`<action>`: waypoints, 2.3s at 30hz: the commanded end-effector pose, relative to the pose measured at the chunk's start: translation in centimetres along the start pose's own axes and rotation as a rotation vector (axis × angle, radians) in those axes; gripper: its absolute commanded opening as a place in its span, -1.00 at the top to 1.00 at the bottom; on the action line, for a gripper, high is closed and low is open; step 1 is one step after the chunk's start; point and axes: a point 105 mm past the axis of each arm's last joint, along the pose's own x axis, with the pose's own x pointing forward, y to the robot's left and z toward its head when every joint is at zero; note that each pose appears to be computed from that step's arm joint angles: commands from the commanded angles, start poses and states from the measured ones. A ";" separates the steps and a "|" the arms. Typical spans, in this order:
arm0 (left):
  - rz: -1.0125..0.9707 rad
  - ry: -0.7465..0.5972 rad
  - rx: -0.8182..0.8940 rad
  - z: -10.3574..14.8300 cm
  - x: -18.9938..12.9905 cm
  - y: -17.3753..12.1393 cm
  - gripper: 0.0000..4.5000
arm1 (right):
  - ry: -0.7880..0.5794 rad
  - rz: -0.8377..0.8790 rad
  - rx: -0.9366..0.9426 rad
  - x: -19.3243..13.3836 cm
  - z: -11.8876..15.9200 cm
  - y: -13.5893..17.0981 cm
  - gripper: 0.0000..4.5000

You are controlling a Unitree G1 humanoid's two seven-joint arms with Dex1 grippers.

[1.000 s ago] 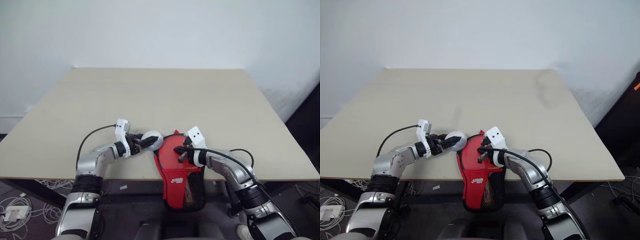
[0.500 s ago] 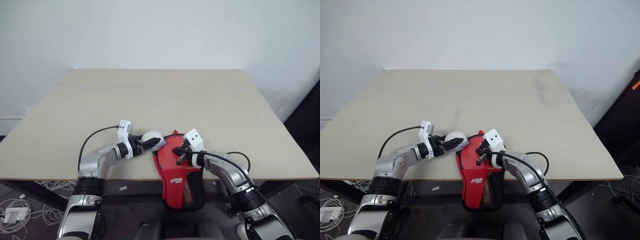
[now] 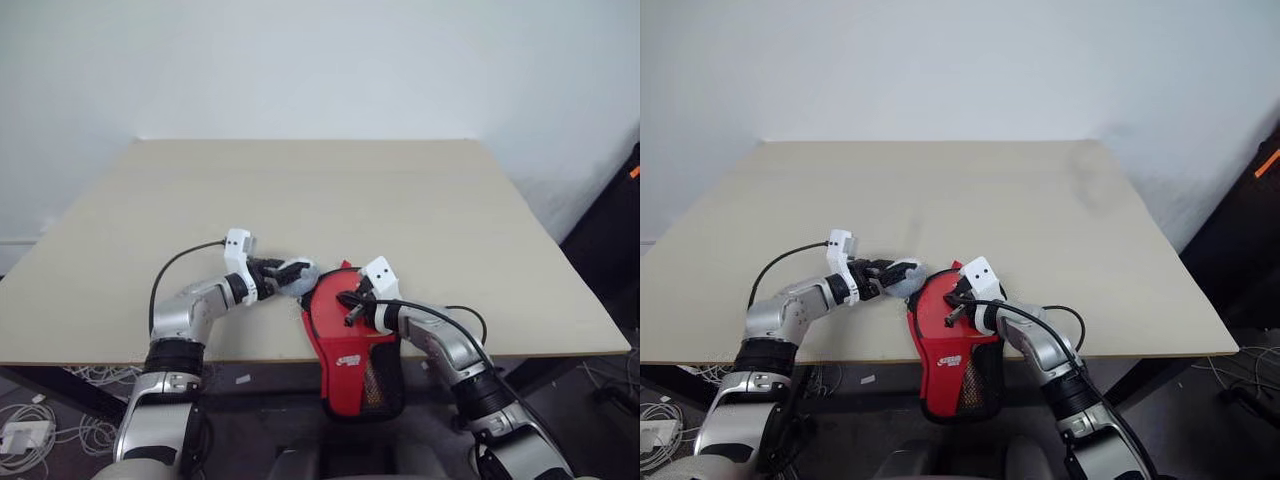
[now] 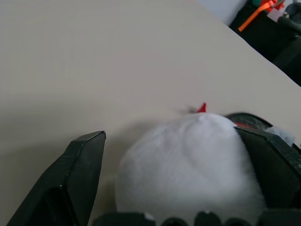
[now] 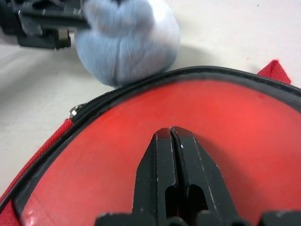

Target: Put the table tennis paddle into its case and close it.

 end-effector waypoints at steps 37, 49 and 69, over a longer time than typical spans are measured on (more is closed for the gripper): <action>-0.006 -0.105 -0.135 2.5 0.0 -0.2 -0.31 | 0.043 -0.028 0.010 0.2 -1.2 -0.8 1.00; -0.003 -0.026 -0.138 -0.2 1.1 -0.7 -0.98 | 0.039 -0.042 0.013 0.2 -1.1 -1.1 1.00; -0.091 0.054 -0.198 -3.2 1.5 -3.6 -0.66 | 0.038 -0.062 0.024 0.1 -0.9 -1.5 1.00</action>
